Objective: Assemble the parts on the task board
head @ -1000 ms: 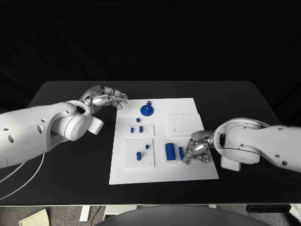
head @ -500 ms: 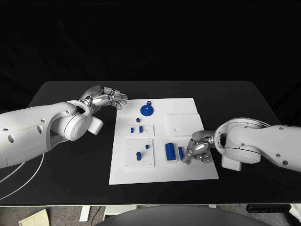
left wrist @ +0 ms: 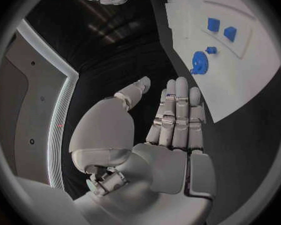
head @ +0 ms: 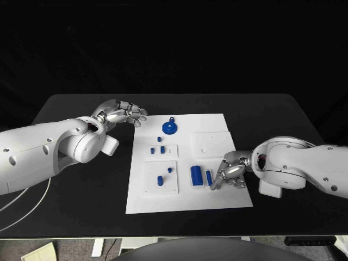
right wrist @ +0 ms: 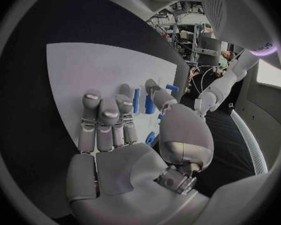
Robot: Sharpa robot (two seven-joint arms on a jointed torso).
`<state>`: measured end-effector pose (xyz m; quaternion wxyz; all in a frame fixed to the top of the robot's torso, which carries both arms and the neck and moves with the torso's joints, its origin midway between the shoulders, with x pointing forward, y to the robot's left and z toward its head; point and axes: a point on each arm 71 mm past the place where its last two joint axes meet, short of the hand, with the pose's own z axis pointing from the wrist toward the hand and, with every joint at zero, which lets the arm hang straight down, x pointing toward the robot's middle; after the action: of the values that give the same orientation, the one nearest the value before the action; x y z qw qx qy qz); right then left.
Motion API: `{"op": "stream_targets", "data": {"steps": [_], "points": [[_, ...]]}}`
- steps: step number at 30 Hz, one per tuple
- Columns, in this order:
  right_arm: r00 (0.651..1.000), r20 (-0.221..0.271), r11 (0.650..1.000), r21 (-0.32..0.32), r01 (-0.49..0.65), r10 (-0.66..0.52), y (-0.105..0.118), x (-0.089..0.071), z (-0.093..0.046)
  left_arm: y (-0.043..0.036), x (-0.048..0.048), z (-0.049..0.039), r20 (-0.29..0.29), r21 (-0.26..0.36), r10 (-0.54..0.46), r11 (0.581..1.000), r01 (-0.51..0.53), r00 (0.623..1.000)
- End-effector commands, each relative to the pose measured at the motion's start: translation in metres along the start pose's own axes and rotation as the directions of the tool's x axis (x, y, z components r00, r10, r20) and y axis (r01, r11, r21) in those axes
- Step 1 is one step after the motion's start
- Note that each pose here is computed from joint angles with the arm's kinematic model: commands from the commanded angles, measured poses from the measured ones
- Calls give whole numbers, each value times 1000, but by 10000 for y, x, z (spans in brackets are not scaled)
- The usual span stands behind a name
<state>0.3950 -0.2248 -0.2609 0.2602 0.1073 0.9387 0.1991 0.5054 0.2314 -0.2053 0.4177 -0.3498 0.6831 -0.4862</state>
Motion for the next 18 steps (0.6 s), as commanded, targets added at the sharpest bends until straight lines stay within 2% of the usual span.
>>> {"op": "stream_targets", "data": {"steps": [1,4,12,18], "points": [[1000,-1,1000,-21,0,0,-16,-17,-8,-15,19,7,-14,9,2,1000,-2,1000],[1000,12,999,-38,-10,11,-27,-67,-22,-14,13,13,-12,10,3,1000,-3,1000],[995,88,993,-112,-44,54,-9,-301,-25,-2,-47,37,10,14,6,1000,-6,1000],[965,219,967,-239,-93,147,91,-702,-60,13,-128,41,33,18,-3,1000,3,999]]}}
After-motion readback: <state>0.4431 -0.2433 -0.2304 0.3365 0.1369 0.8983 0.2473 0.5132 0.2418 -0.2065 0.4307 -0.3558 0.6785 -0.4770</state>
